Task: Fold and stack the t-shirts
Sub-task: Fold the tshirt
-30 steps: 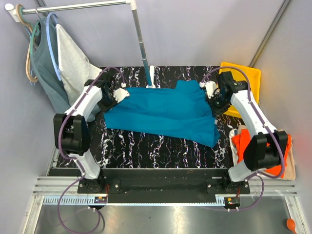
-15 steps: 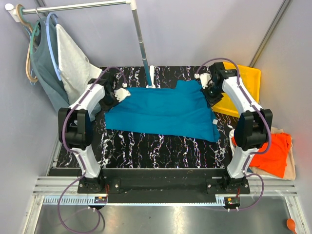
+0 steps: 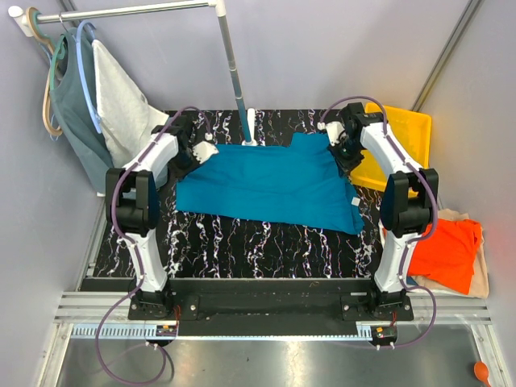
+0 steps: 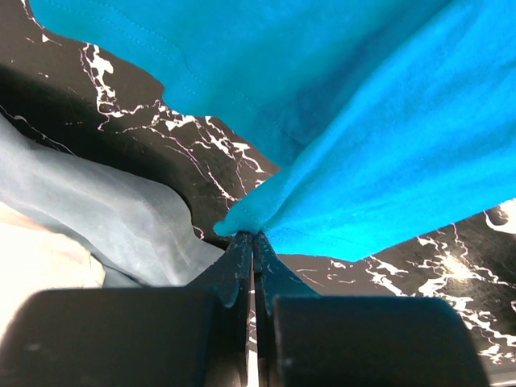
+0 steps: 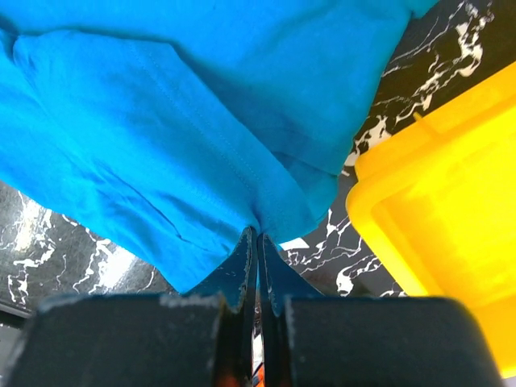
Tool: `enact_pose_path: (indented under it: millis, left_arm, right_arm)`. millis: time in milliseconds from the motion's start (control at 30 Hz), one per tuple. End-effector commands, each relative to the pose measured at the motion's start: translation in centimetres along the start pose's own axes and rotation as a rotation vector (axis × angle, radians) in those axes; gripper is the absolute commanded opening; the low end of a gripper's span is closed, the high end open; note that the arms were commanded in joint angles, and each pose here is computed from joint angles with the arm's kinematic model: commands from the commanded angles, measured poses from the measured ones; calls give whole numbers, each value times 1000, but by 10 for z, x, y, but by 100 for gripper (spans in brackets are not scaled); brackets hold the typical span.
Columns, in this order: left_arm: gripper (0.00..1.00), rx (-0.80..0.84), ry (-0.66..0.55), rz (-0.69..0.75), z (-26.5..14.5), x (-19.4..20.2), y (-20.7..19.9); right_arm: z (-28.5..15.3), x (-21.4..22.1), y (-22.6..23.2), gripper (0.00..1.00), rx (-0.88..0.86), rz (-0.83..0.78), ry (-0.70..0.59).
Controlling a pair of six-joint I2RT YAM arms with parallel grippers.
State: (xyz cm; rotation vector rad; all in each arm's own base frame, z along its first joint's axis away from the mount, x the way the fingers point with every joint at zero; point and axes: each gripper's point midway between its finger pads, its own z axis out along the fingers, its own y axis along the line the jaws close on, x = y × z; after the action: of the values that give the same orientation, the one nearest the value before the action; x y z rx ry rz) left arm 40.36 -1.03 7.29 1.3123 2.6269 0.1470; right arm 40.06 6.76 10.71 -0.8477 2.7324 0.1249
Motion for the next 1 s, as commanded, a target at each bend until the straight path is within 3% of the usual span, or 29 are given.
enact_pose_path:
  millis: [0, 567, 633, 667, 700, 733, 767, 900, 967]
  left_arm:
    - [0, -44, -20, -19, -4, -8, 15]
    - [0, -79, 2, -45, 10, -11, 25]
    - [0, -83, 10, -49, 12, -10, 25]
    - [2, -86, 9, -49, 12, -10, 26]
    - [14, -91, 9, -54, 12, -10, 27]
    - [21, -95, 9, -57, 11, -10, 27]
    - [24, -97, 4, -59, 12, -11, 28]
    - [45, -119, -31, -71, 3, -16, 30]
    - [50, -117, -51, -76, -1, -19, 29]
  right_arm:
    - [-4, -19, -9, 0, 19, -9, -57]
    - [-1, -25, -26, 0, 99, 2, -52]
    - [1, -25, -28, 5, 108, 7, -45]
    - [2, -24, -29, 9, 114, 8, -39]
    - [4, -22, -30, 15, 114, 10, -34]
    - [3, -22, -30, 26, 117, 11, -36]
    - [2, -22, -29, 31, 117, 11, -36]
    - [-3, -19, -28, 42, 126, 12, -44]
    - [-5, -18, -28, 45, 129, 10, -48]
